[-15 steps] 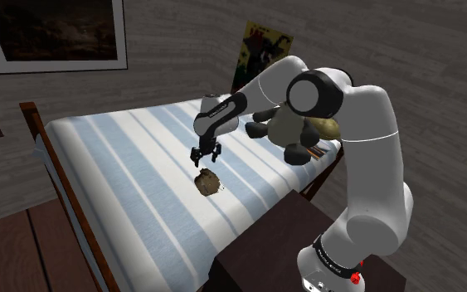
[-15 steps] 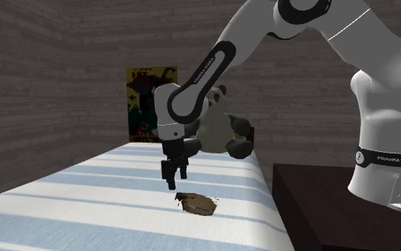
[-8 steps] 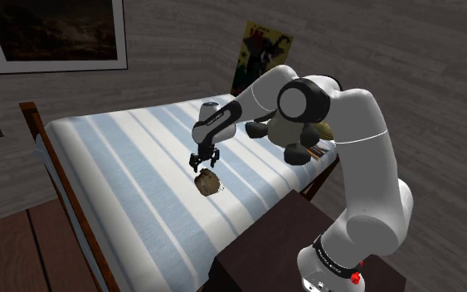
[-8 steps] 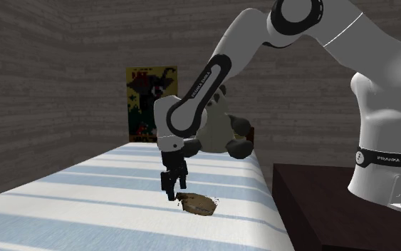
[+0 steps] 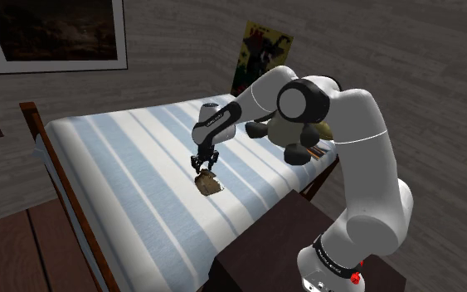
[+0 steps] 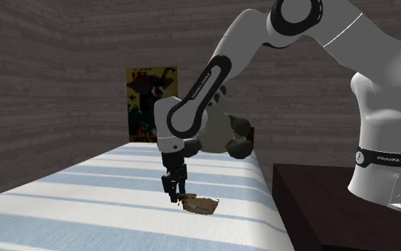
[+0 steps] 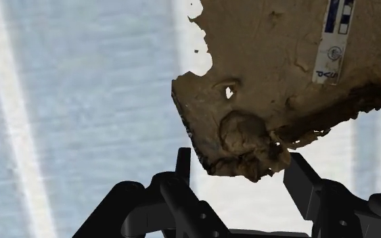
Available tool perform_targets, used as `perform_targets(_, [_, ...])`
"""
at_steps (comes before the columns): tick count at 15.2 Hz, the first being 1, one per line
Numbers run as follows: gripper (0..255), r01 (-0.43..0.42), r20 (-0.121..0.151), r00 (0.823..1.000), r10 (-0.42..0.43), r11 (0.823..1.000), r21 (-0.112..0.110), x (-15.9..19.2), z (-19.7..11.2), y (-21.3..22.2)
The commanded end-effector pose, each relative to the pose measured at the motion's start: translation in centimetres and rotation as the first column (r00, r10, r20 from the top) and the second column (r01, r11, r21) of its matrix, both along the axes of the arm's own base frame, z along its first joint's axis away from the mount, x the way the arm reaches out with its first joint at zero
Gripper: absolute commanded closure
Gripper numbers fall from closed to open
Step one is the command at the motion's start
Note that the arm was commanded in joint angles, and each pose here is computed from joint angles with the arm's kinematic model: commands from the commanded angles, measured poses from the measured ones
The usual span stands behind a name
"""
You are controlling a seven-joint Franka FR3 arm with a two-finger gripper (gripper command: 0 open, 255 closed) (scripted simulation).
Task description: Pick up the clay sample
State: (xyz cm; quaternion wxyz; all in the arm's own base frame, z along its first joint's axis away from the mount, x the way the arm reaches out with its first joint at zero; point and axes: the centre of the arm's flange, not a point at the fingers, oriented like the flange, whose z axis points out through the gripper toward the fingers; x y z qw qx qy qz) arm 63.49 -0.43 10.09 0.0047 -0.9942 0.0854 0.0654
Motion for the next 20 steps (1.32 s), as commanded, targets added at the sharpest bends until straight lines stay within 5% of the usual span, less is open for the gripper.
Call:
perform_targets(1, [255, 0.0, 0.0, 1.0, 0.0, 1.0, 0.0, 0.0, 0.0, 0.0])
perform_targets(20, [255, 0.0, 0.0, 1.0, 0.0, 1.0, 0.0, 0.1, 7.9, -0.1])
